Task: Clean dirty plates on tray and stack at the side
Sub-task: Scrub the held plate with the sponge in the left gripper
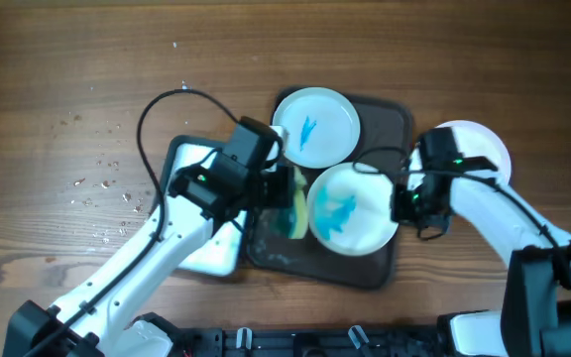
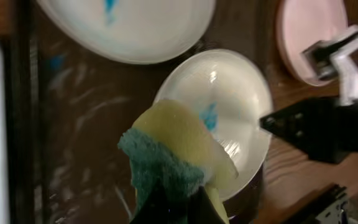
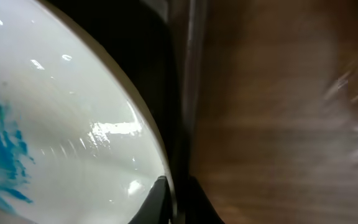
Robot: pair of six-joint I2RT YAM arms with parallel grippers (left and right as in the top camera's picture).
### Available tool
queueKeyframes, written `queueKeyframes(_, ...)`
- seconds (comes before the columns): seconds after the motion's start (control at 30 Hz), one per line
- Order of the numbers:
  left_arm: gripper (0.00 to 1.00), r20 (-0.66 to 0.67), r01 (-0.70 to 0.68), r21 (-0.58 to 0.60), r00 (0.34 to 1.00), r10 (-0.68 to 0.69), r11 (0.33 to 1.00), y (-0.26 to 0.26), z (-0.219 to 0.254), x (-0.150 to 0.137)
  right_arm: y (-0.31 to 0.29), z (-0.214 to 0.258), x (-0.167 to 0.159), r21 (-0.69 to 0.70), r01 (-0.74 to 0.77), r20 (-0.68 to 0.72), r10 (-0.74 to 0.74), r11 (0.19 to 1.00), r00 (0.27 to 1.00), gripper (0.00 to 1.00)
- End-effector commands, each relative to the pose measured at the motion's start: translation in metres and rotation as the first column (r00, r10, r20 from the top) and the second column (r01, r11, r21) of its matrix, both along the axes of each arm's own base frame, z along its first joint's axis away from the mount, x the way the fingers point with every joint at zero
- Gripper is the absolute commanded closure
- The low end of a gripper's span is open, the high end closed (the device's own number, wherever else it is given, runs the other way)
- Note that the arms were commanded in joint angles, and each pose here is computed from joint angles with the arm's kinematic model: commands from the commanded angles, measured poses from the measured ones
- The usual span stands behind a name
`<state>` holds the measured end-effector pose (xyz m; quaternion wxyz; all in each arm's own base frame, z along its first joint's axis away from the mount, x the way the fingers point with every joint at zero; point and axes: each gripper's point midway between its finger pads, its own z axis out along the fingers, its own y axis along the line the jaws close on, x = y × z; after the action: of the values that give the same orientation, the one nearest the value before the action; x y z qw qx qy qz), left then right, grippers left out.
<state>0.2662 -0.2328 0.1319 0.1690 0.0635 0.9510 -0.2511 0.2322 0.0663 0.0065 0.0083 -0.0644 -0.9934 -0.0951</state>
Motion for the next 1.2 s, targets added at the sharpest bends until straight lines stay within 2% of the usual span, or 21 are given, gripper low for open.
queueKeyframes(0.0, 0.96, 0.055, 0.026, -0.009, 0.998, -0.025, 1.000, -0.018, 0.005, 0.001, 0.014, 0.007, -0.003, -0.004, -0.050, 0.036, 0.050, 0.999, 0.998, 0.96)
queueKeyframes(0.13, 0.96, 0.029, 0.028, -0.008, 0.999, -0.027, 1.000, -0.030, -0.011, 0.003, 0.030, 0.008, -0.006, 0.024, -0.144, 0.054, 0.142, 0.989, 0.988, 0.96)
queueKeyframes(0.23, 0.96, -0.092, 0.046, -0.006, 0.995, -0.046, 0.999, -0.045, -0.045, -0.007, 0.022, 0.007, 0.003, -0.026, -0.060, 0.071, 0.062, 0.998, 0.996, 0.96)
queueKeyframes(0.37, 0.96, -0.193, 0.138, -0.098, 0.969, -0.154, 0.986, -0.088, -0.085, -0.022, 0.025, 0.008, 0.015, -0.014, -0.046, 0.118, 0.048, 0.999, 0.992, 0.96)
queueKeyframes(0.5, 0.96, -0.248, 0.072, -0.111, 0.964, -0.098, 0.991, -0.101, -0.114, -0.018, 0.025, 0.008, 0.013, -0.015, -0.046, 0.114, 0.047, 0.999, 0.992, 0.96)
queueKeyframes(0.57, 0.96, -0.244, -0.014, -0.018, 0.970, 0.009, 1.000, -0.086, -0.129, -0.008, 0.025, 0.008, 0.013, -0.016, -0.043, 0.109, 0.045, 0.999, 0.993, 0.96)
queueKeyframes(0.67, 0.96, -0.151, -0.110, 0.174, 0.979, 0.137, 0.979, -0.050, -0.140, 0.007, 0.025, 0.008, 0.012, -0.017, -0.044, 0.108, 0.045, 0.999, 0.993, 0.96)
queueKeyframes(0.7, 0.96, -0.087, -0.162, 0.285, 0.977, 0.194, 0.945, -0.027, -0.140, 0.014, 0.025, 0.008, 0.012, -0.017, -0.043, 0.107, 0.045, 0.999, 0.993, 0.96)
queueKeyframes(0.77, 0.96, 0.016, -0.231, 0.425, 0.969, 0.248, 0.875, 0.005, -0.132, 0.025, 0.025, 0.008, 0.012, -0.017, -0.044, 0.107, 0.045, 0.999, 0.993, 0.96)
queueKeyframes(0.83, 0.96, 0.103, -0.281, 0.504, 0.958, 0.266, 0.817, 0.023, -0.121, 0.035, 0.025, 0.008, 0.012, -0.017, -0.044, 0.107, 0.045, 0.999, 0.993, 0.96)
queueKeyframes(0.87, 0.96, 0.121, -0.260, 0.507, 0.965, 0.231, 0.822, 0.021, -0.118, 0.040, 0.025, 0.008, 0.012, -0.017, -0.044, 0.107, 0.045, 0.999, 0.993, 0.96)
queueKeyframes(0.93, 0.96, 0.069, -0.154, 0.430, 0.988, 0.138, 0.889, -0.005, -0.119, 0.038, 0.025, 0.008, 0.012, -0.017, -0.044, 0.107, 0.045, 0.999, 0.993, 0.96)
queueKeyframes(0.97, 0.96, 0.003, -0.048, 0.325, 0.999, 0.050, 0.944, -0.032, -0.119, 0.030, 0.025, 0.008, 0.012, -0.017, -0.044, 0.107, 0.045, 0.999, 0.993, 0.96)
queueKeyframes(1.0, 0.96, -0.069, 0.066, 0.160, 0.996, -0.055, 0.985, -0.067, -0.114, 0.016, 0.025, 0.008, 0.012, -0.017, -0.044, 0.106, 0.045, 0.999, 0.993, 0.96)
queueKeyframes(1.07, 0.96, -0.098, 0.149, 0.017, 0.984, -0.147, 0.989, -0.099, -0.109, 0.004, 0.024, 0.007, 0.011, -0.018, -0.044, 0.103, 0.045, 0.999, 0.994, 0.96)
queueKeyframes(1.17, 0.96, -0.114, 0.224, -0.068, 0.966, -0.230, 0.972, -0.126, -0.119, -0.009, 0.024, 0.007, 0.010, -0.019, -0.045, 0.100, 0.046, 0.999, 0.994, 0.96)
